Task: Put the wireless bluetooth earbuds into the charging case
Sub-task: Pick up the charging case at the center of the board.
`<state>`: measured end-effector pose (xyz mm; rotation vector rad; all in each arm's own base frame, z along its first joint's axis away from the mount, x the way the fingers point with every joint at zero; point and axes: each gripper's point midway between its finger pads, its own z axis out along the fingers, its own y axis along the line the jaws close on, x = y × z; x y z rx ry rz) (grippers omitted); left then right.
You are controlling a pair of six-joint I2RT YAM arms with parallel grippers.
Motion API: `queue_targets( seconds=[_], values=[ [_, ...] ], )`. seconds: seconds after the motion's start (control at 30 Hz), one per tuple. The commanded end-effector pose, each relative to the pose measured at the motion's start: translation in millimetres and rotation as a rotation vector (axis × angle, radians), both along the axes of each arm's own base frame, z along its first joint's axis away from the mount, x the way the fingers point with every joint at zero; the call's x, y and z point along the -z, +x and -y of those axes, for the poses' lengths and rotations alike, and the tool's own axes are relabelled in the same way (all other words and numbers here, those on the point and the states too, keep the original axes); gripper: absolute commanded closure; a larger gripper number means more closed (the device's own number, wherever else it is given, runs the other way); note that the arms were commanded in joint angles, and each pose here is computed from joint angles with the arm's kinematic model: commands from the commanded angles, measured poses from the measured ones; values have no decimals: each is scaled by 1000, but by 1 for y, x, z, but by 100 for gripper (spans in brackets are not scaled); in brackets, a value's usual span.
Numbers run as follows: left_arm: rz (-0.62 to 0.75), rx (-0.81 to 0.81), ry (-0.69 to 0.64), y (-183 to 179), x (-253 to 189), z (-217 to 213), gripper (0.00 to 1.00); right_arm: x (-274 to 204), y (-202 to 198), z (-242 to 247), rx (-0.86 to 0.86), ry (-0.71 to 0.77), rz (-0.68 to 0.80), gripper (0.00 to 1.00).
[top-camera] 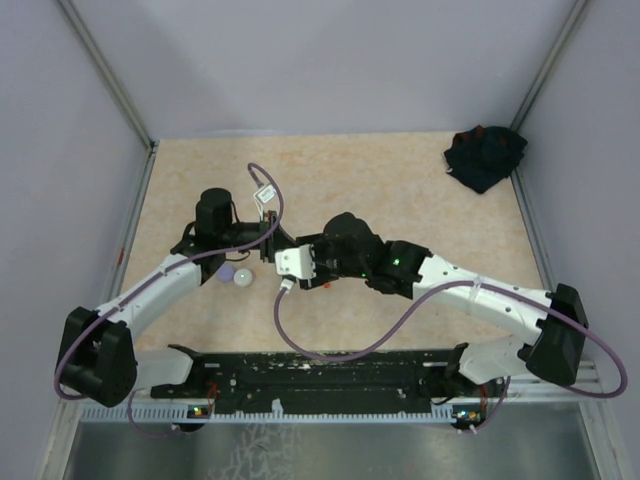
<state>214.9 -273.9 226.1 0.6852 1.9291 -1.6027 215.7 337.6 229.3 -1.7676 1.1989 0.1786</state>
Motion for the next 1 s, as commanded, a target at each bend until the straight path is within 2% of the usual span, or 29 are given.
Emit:
queue_targets(
  seconds=[0.0, 0.1, 0.3, 0.4, 0.53, 0.7, 0.97],
  values=[
    [44, 44, -11, -6, -1, 1, 90, -31, 3, -9, 11, 73, 60, 48],
    [71, 43, 3, -6, 2, -1, 95, -36, 5, 1, 42, 74, 82, 40],
    [160, 3, 37, -2, 2, -7, 97, -50, 4, 20, 90, 130, 126, 28],
    [249, -49, 47, 4, -3, -11, 97, -56, 2, 28, 119, 178, 90, 26],
    [371, -114, 20, 8, -15, -17, 98, -65, -4, 32, 151, 311, -70, 22],
    [530, -193, -53, 5, -31, -25, 98, -75, -13, 29, 113, 512, -298, 19],
    [695, -245, -167, -9, -57, -34, 98, -87, -30, 19, -37, 691, -530, 26]
  ],
)
